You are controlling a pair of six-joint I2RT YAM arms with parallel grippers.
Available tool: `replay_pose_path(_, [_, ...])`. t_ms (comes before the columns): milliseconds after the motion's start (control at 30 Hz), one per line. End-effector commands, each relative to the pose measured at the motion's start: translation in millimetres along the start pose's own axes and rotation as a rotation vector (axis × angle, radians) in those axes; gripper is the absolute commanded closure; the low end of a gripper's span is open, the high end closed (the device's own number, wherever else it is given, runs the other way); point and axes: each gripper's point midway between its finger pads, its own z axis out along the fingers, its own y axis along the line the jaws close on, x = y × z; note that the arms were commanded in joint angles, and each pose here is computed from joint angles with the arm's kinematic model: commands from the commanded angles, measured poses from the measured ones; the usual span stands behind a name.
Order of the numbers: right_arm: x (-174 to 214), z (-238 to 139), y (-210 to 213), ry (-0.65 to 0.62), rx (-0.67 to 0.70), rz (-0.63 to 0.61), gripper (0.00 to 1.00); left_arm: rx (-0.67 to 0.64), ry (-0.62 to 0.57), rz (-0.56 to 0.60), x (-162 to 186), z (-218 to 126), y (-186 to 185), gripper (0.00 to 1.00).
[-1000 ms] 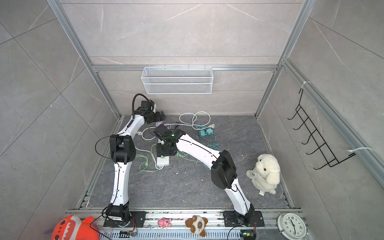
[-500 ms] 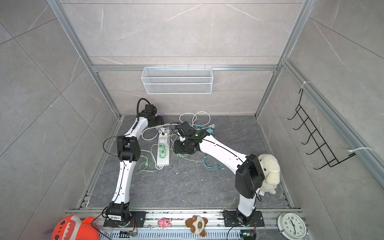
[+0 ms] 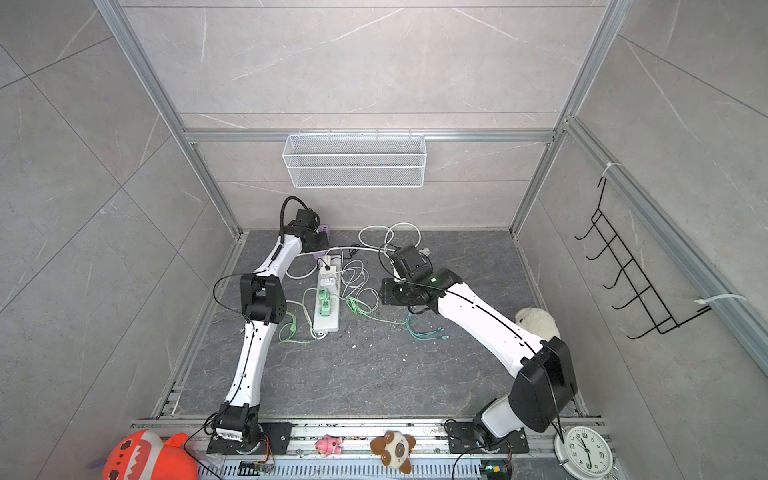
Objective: Insert the plug
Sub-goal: 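Grasp the purple strip with left gripper while right gripper releases the green charger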
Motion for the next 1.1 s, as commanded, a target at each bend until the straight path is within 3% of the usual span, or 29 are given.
replay_pose_path(0, [16.5,-9.8,-37.9,-0.006,0.121,0.025,0.49,0.095,-0.224,0.105,-70.2,-78.1,-51.1,0.67])
replay_pose_path(200, [40.5,-32.5,-61.7,-0.046,0.159,0.074,0.49,0.219,-0.434,0.237,-116.6,-153.2,-117.6,0.68])
replay_pose_path(367, [53.9,-56.3,-82.5,-0.101,0.212,0.114,0.49,0.377,-0.507,0.313,-118.8,-190.1,-185.0,0.68])
replay_pose_path(700, [59.8,-98.2,-111.9,-0.205,0.321,0.143,0.48,0.608,-0.451,0.514,-53.7,-232.9,-295.8,0.68])
replay_pose_path(933, [50.0,-113.2,-125.9,-0.236,0.392,0.144,0.48,0.631,-0.364,0.575,-8.4,-262.8,-311.5,0.70])
replay_pose_path(1067, [33.6,-121.1,-136.4,-0.274,0.450,0.162,0.48,0.662,-0.286,0.656,44.8,-279.1,-321.4,0.71])
